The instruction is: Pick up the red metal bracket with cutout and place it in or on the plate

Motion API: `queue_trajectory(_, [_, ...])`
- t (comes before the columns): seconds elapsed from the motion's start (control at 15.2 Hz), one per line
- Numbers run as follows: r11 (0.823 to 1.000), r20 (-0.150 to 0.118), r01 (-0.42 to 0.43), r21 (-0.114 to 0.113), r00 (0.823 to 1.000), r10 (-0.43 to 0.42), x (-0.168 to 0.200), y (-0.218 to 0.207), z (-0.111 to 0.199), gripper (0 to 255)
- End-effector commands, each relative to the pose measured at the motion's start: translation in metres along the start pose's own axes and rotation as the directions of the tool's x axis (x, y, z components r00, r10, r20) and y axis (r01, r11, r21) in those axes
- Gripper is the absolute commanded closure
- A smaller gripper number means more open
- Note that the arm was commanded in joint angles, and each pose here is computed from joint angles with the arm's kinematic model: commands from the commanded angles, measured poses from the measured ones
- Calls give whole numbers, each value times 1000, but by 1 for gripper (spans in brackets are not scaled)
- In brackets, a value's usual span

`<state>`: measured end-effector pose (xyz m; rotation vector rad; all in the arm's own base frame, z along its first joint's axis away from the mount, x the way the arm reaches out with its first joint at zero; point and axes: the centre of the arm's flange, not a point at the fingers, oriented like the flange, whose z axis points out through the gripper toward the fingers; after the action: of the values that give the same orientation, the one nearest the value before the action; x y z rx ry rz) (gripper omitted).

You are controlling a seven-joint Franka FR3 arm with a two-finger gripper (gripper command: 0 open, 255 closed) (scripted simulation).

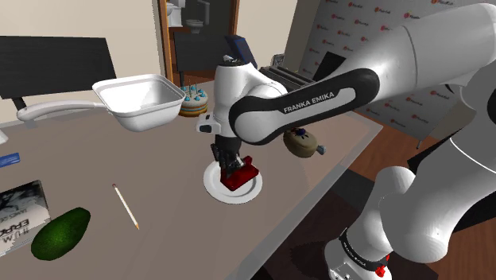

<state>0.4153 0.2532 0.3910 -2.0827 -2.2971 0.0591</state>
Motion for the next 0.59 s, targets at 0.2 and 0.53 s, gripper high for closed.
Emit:
queue_trajectory(0.2, [1000,0,0,-1,1000,0,0,1,29,255])
queue_trajectory(0.53, [1000,0,0,-1,1000,0,0,1,29,255])
